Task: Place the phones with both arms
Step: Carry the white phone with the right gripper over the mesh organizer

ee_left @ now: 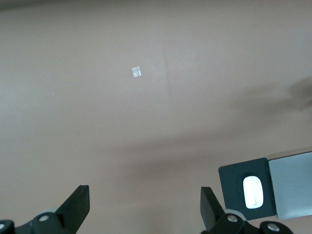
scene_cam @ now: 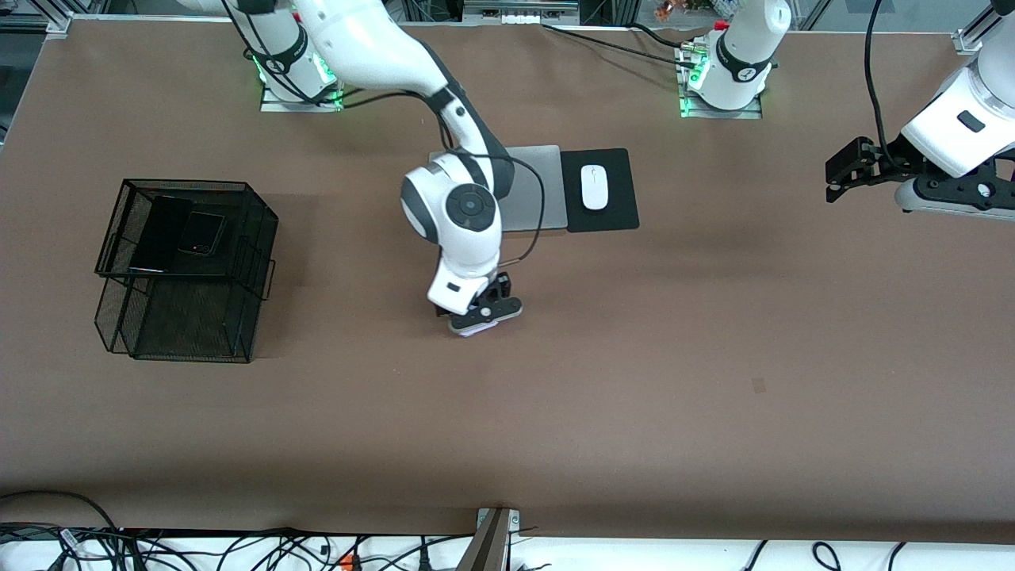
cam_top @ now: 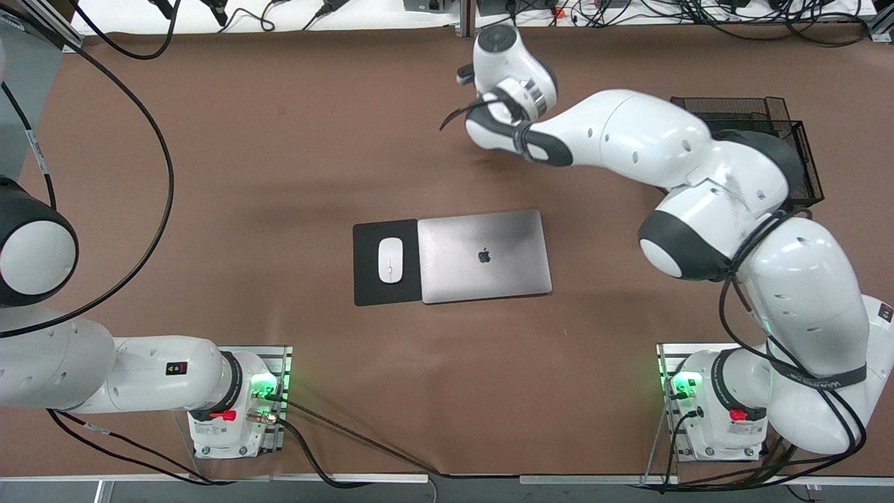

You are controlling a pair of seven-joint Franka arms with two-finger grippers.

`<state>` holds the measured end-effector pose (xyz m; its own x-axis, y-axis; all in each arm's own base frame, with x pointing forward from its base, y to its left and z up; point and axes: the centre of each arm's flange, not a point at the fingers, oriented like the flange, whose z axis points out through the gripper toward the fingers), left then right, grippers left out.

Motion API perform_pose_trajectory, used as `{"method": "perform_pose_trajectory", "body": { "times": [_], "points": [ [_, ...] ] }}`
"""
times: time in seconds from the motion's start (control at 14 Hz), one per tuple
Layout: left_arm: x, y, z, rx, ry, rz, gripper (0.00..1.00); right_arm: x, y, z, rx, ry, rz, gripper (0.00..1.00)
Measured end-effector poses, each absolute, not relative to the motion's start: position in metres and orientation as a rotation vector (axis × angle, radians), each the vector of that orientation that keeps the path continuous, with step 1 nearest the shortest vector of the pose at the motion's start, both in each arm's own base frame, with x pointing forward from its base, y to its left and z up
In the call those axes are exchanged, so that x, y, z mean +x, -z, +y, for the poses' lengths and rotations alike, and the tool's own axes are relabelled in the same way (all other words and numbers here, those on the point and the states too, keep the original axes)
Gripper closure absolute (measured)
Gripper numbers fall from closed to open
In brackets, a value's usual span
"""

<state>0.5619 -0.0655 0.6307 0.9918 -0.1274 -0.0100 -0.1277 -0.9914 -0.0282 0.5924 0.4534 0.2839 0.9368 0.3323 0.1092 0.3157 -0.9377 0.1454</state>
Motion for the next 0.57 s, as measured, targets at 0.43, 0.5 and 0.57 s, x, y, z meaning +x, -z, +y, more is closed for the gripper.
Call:
{"method": "perform_pose_trajectory", "body": {
  "times": [0.43,0.5,0.57],
  "points": [
    [0.562,-0.63,-0.065,-3.106,-0.015,0.197,0.0,0.636,-0.44,0.292,2.864,-0.029,0.502,0.16],
    [0.562,-0.63,-0.065,-3.106,-0.016,0.197,0.0,0.64,-0.455,0.258,2.867,0.026,0.479,0.16],
    [0.562,-0.63,-0.065,-3.106,-0.016,0.197,0.0,0.643,-0.465,0.223,2.89,0.075,0.437,0.16]
  ]
}}
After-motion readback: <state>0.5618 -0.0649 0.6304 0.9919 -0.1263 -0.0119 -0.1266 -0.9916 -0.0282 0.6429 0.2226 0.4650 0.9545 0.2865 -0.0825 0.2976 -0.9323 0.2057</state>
